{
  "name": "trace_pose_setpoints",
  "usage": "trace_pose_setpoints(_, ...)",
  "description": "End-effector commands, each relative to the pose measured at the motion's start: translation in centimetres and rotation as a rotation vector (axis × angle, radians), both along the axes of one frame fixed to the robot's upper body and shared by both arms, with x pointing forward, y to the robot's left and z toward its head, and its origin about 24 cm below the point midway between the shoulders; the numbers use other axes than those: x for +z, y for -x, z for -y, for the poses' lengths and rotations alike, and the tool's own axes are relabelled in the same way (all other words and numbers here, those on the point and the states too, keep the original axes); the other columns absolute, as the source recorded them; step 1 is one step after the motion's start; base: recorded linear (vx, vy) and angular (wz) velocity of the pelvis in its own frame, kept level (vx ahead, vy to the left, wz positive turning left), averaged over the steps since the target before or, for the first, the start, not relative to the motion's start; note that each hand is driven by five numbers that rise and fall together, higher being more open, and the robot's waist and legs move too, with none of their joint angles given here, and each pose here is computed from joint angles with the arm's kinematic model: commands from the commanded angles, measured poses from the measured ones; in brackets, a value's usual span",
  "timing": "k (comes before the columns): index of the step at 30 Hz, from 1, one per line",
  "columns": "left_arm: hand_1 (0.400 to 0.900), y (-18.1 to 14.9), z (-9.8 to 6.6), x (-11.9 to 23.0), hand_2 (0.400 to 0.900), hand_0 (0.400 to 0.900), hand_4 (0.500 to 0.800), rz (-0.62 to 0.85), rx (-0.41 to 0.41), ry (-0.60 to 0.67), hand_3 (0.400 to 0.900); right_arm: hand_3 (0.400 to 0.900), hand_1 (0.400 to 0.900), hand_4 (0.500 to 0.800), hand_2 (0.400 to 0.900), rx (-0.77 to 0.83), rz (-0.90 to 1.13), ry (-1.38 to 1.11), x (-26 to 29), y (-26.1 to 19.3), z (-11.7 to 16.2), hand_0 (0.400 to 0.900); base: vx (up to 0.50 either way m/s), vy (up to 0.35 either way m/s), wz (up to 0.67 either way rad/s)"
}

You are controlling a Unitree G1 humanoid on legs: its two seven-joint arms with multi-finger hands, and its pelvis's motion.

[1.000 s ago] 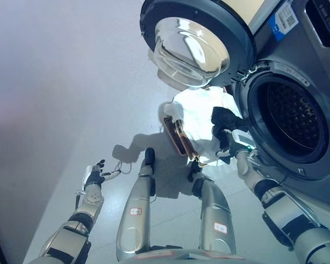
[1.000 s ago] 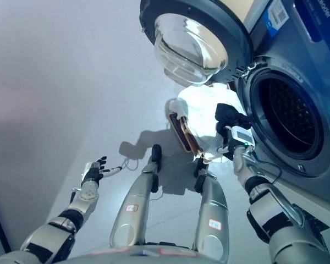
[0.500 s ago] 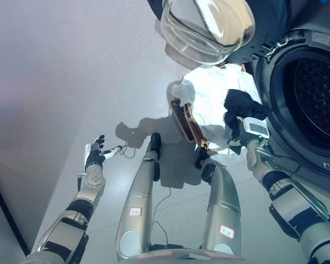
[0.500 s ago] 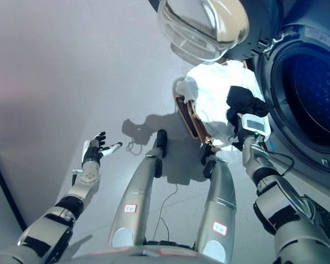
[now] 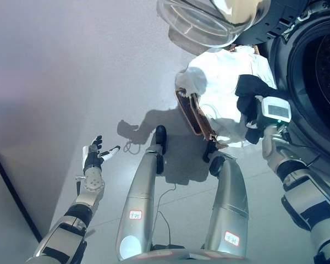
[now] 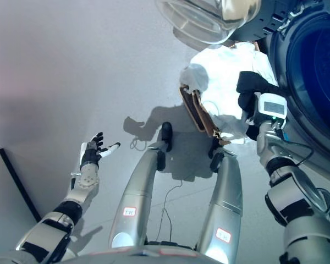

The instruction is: Put the clothes in the basket into the washing machine.

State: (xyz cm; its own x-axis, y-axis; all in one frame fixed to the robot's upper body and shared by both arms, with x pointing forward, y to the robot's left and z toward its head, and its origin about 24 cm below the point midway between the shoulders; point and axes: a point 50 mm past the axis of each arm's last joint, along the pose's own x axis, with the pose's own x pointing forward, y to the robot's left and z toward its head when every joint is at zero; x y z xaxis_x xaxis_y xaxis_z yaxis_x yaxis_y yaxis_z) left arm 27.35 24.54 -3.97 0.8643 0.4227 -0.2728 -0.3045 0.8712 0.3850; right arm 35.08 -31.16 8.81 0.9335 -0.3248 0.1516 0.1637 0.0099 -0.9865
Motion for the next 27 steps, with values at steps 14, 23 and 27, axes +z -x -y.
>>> trace_pose_setpoints(14,0.900,4.0,-1.9,-2.0,0.900,0.900,0.800,-0.034,0.117,0.025,0.900,0.900,0.900,0.800,0.900,-0.218,-0.041,0.208,0.9,3.2,6.1,0.900,0.000,-0.002,0.01)
trace_pose_setpoints(23,0.900,5.9,-2.7,-2.1,0.900,0.900,0.800,0.004,0.185,0.053,0.900,0.900,0.900,0.800,0.900,-0.184,-0.076,0.173,-3.7,5.7,5.3,0.900,-0.015,0.022,-0.07)
trace_pose_setpoints(27,0.900,6.9,-2.9,-2.5,0.900,0.900,0.800,-0.009,0.206,0.051,0.900,0.900,0.900,0.800,0.900,-0.122,-0.100,0.152,-6.4,7.1,3.7,0.900,0.001,-0.012,-0.06)
